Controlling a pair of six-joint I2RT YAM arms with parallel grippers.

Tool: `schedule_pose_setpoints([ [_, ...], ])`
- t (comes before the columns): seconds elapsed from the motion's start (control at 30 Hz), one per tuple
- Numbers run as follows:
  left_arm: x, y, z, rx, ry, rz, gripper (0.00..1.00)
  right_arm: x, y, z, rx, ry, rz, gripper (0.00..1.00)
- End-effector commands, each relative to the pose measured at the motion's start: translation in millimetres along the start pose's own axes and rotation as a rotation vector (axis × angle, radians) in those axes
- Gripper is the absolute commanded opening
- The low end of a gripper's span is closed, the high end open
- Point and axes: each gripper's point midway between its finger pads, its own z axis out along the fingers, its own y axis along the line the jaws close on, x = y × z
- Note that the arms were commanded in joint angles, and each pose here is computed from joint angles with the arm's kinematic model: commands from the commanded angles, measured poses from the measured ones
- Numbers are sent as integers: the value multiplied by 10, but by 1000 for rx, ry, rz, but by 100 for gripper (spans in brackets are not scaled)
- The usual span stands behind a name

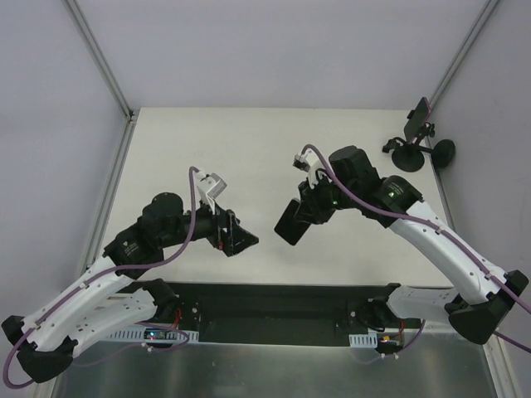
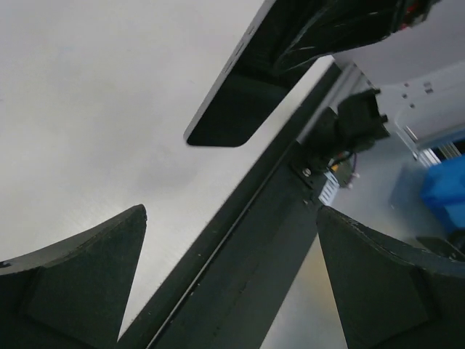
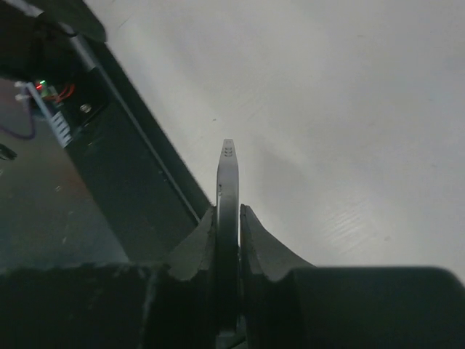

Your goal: Place the phone on the phone stand

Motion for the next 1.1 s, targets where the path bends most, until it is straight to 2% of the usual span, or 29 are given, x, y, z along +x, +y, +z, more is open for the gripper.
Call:
schedule_pose_setpoints([
  [0.0,9,-474,9,289,76,106,99,-95,689,-103,-416,-56,-41,0],
  [0.17,150,-580,66,393,164,106,98,-153,880,-152,-537,-78,-2,0],
  [0.27,199,-721,38,504,194,113,93,-199,934,-174,-569,-102,8,0],
  [0.33,218,-693,78,495,205,105,92,-232,1052,-230,-647,-109,-2,0],
  [0.43,235,-691,120,502,224,94,81,-226,1152,-292,-700,-104,-26,0],
  [0.47,251,-711,121,522,236,91,75,-237,1151,-300,-696,-108,-26,0],
  [0.57,257,-775,139,573,261,76,49,-315,1182,-334,-705,-144,0,0],
  [0.6,263,-822,107,608,273,78,25,-385,1189,-335,-706,-185,-16,0],
  [0.67,223,-831,104,605,255,93,0,-448,1143,-281,-662,-209,8,0],
  [0.7,176,-763,158,548,219,96,0,-481,1092,-247,-622,-219,30,4],
  [0.73,106,-747,128,517,172,113,0,-499,1013,-191,-568,-222,60,14],
  [0.77,53,-654,150,442,139,105,0,-558,791,-84,-423,-252,101,46],
  [0.8,-61,-470,220,308,71,84,0,-524,636,-27,-328,-243,162,57],
  [0.83,-136,-381,186,240,18,77,0,-530,462,9,-236,-255,197,79],
  [0.87,-145,-261,178,164,2,54,0,-536,192,24,-90,-279,242,88],
  [0.9,-172,-146,167,88,-21,10,0,-536,66,20,-25,-291,296,98],
  [0.93,-297,103,130,-63,-103,-9,0,-535,-120,6,42,-309,341,97],
  [0.97,-256,251,88,-145,-105,-32,0,-542,-286,-11,114,-330,372,96],
  [1.03,-326,496,-3,-282,-175,-44,0,-541,-634,-74,240,-356,467,96],
  [1.07,-336,559,-38,-318,-186,-45,0,-446,-910,-72,361,-341,525,96],
])
